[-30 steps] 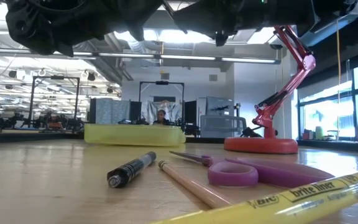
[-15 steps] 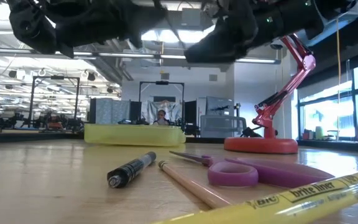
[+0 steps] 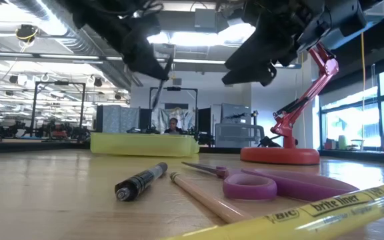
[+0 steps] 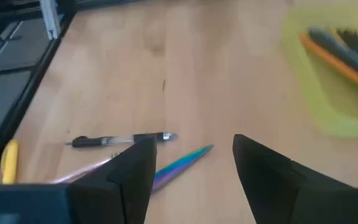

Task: Pick & place school supplies into a supply box
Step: Put the top black transparent pen into the yellow supply box

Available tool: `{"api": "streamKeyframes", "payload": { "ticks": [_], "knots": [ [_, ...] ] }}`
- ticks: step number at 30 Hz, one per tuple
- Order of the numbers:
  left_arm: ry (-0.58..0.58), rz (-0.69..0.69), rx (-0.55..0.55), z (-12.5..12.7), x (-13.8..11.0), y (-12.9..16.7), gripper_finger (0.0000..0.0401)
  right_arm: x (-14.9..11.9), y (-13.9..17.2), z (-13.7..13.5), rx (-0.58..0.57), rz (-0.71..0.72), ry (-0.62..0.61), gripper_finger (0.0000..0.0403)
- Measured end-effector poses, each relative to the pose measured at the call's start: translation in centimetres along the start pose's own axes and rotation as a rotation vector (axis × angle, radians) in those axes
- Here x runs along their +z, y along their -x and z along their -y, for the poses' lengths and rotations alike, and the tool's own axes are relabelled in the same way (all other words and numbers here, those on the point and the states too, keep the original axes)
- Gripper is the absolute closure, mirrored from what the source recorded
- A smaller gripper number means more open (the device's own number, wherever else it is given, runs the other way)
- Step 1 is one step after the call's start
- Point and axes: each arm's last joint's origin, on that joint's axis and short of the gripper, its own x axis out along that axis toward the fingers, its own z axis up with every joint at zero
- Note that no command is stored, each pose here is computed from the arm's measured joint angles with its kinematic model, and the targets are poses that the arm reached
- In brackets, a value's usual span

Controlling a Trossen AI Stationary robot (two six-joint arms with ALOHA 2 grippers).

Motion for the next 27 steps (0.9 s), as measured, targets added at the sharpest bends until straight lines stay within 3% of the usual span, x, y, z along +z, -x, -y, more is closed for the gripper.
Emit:
{"api": "streamKeyframes", "payload": {
  "ticks": [5,16,27],
  "knots": [
    [-0.021,-0.217,-0.004,-1.0,1.2,-0.2,0.0383,-0.5,0.0,-0.2,0.028,-0.052,-0.081,0.0197],
    [0.016,-0.625,-0.02,-2.8,0.1,-6.2,0.0379,-1.3,0.3,-1.3,0.076,-0.131,-0.152,0.0199],
    [-0.007,-0.877,-0.058,-2.7,-1.5,-9.5,0.037,0.9,1.6,-3.7,-0.067,-0.281,-0.243,0.0199]
  ]
}}
